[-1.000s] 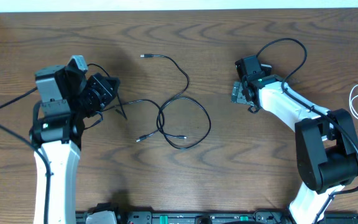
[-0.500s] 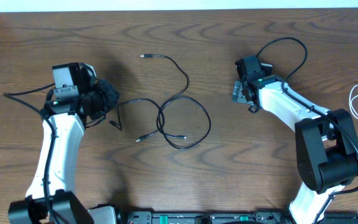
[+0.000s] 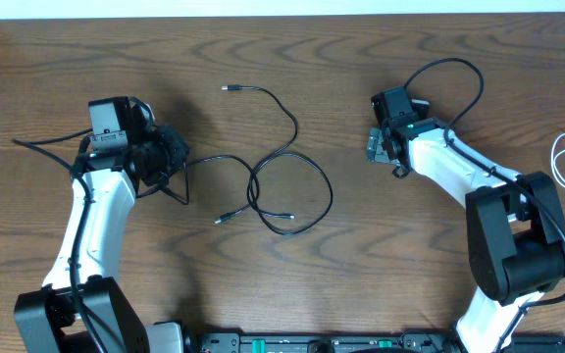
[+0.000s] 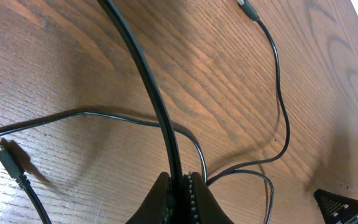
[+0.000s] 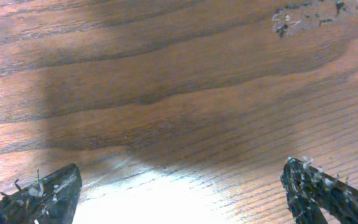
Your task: Untangle cables
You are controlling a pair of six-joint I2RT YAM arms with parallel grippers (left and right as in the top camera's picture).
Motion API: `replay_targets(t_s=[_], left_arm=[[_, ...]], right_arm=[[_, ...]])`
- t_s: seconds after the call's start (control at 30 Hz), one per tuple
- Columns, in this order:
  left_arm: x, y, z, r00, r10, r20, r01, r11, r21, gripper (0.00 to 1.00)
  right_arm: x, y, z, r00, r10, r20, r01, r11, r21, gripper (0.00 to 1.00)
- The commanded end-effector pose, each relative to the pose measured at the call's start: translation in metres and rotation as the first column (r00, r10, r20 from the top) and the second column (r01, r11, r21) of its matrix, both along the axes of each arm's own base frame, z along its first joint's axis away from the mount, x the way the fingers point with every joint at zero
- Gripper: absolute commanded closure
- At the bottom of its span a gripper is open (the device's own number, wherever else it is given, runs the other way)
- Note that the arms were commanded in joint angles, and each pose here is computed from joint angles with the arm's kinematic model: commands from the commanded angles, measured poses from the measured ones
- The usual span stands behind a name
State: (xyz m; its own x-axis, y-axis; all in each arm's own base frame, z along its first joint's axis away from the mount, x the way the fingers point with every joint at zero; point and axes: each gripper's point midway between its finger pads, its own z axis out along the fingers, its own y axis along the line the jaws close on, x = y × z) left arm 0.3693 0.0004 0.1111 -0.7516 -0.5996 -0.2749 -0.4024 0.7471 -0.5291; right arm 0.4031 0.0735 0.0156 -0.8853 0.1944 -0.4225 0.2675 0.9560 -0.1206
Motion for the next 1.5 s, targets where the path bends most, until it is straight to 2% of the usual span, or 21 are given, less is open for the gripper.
replay_targets(t_s=[0.0, 0.07, 0.2, 0.3, 1.47], left_arm=[[0.003, 0.004, 0.002, 1.000, 0.000, 0.010, 0.000, 1.000, 0.020, 0.93], [0.003, 0.004, 0.002, 1.000, 0.000, 0.010, 0.000, 1.000, 0.020, 0.92], [0.003, 0.004, 0.002, 1.000, 0.000, 0.010, 0.000, 1.000, 0.020, 0.92], [0.003, 0.004, 0.002, 1.000, 0.000, 0.010, 0.000, 1.000, 0.020, 0.92], [0.003, 0.004, 0.002, 1.000, 0.000, 0.010, 0.000, 1.000, 0.019, 0.91]], right_arm=[[0.001, 0.016, -0.002, 0.999, 0.039, -0.014, -0.038, 0.997, 0.065, 0.01], [-0.002, 0.038, -0.005, 0.996, 0.085, -0.035, -0.077, 0.980, 0.185, 0.01], [-0.008, 0.090, -0.001, 0.979, 0.199, -0.035, -0.163, 0.883, 0.441, 0.01], [-0.013, 0.109, 0.004, 0.969, 0.246, -0.033, -0.191, 0.823, 0.535, 0.01], [-0.014, 0.116, 0.006, 0.965, 0.262, -0.023, -0.208, 0.815, 0.541, 0.01]])
